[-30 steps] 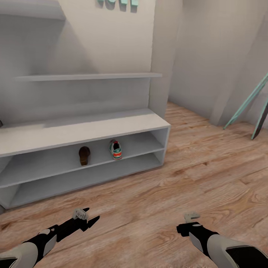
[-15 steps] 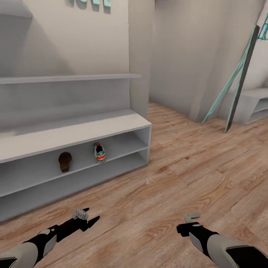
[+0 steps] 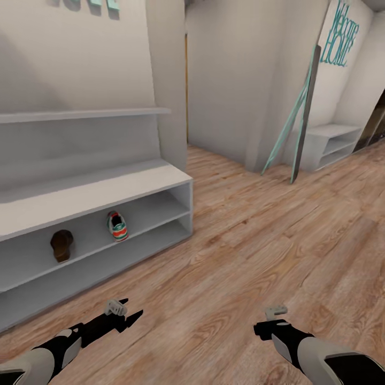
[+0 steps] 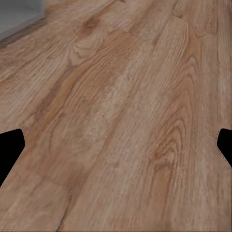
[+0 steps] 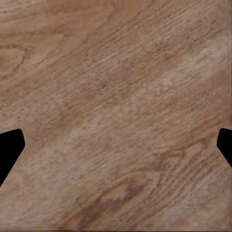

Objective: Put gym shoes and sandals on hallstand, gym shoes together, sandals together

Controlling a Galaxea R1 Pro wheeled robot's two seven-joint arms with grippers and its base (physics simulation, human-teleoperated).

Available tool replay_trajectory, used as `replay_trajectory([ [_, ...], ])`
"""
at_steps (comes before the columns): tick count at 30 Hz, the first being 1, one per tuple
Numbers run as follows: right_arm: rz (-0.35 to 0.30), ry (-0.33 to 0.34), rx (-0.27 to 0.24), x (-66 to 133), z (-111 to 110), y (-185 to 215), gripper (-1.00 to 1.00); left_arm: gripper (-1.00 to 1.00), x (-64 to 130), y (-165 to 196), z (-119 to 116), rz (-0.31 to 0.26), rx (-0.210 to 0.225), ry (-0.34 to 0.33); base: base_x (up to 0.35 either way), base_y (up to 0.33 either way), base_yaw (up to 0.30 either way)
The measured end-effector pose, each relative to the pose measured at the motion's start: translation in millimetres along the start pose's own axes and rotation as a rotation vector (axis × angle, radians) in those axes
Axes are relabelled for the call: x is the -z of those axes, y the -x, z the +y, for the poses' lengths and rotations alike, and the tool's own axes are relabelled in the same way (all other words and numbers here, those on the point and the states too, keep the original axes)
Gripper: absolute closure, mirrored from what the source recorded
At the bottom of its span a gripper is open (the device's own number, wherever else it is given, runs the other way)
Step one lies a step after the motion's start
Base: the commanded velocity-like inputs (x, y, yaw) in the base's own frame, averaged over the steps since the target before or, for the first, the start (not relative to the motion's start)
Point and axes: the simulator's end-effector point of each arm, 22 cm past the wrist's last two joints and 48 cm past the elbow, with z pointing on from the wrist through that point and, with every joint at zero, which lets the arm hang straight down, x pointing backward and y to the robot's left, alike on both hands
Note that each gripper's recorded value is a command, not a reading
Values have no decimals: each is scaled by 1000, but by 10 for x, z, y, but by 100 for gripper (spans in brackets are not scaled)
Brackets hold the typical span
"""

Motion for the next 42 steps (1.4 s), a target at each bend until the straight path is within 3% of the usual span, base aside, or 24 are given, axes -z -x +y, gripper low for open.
replay_trajectory([
  [23,-10,-1,-1,31,-8,40,-100,-100,-75,64,-79,-15,1,3,4,-1,-300],
  [34,-16,-2,-1,49,-14,68,-100,-100,-71,94,-80,-19,-3,6,281,-66,-290],
  [42,-16,-2,-1,51,-13,63,-100,-100,-69,98,-80,-20,-3,6,348,-82,-42],
])
